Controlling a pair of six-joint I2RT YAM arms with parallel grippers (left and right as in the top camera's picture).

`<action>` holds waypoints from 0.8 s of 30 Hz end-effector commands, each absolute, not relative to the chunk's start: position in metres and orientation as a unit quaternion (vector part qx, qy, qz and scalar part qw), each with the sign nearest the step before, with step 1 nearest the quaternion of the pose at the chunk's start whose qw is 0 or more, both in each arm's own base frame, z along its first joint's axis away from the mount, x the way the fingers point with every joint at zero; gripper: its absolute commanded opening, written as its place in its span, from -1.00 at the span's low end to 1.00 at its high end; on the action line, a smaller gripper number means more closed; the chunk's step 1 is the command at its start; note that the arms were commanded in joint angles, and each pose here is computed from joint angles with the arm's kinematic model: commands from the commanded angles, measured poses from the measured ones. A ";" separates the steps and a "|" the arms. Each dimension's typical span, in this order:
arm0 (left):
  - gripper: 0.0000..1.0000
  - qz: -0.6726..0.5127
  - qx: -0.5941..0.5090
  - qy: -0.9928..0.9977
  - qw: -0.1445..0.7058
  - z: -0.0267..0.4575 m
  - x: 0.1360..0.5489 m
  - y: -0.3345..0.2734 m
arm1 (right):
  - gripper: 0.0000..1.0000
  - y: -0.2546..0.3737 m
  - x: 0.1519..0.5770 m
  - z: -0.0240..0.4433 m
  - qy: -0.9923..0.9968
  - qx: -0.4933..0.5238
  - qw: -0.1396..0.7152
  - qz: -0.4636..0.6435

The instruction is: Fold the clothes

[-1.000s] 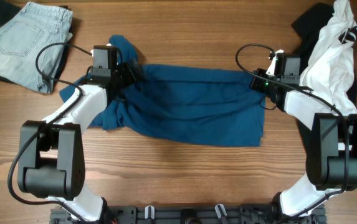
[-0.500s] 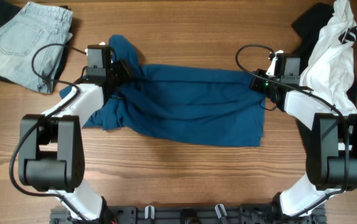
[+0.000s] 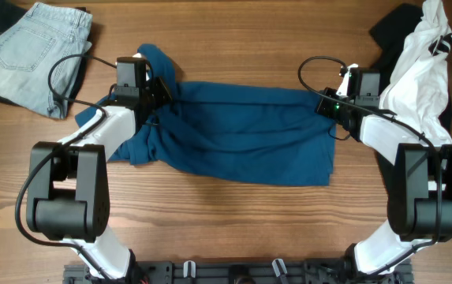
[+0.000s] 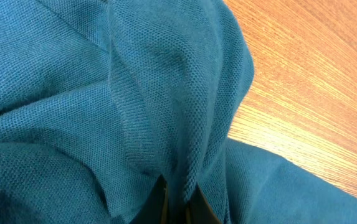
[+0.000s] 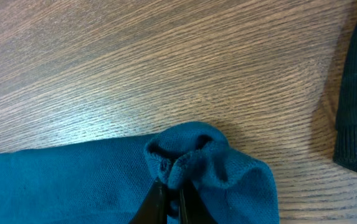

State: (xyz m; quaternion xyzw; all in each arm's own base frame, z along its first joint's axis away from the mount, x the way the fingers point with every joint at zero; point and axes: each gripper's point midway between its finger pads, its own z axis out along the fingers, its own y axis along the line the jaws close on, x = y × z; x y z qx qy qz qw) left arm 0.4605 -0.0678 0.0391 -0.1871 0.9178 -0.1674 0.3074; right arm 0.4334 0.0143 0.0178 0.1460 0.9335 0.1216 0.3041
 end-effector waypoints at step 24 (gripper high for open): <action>-0.92 -0.165 -0.140 0.904 0.369 0.124 0.447 -0.067 | -0.91 0.013 0.426 0.117 0.910 0.105 0.381 0.123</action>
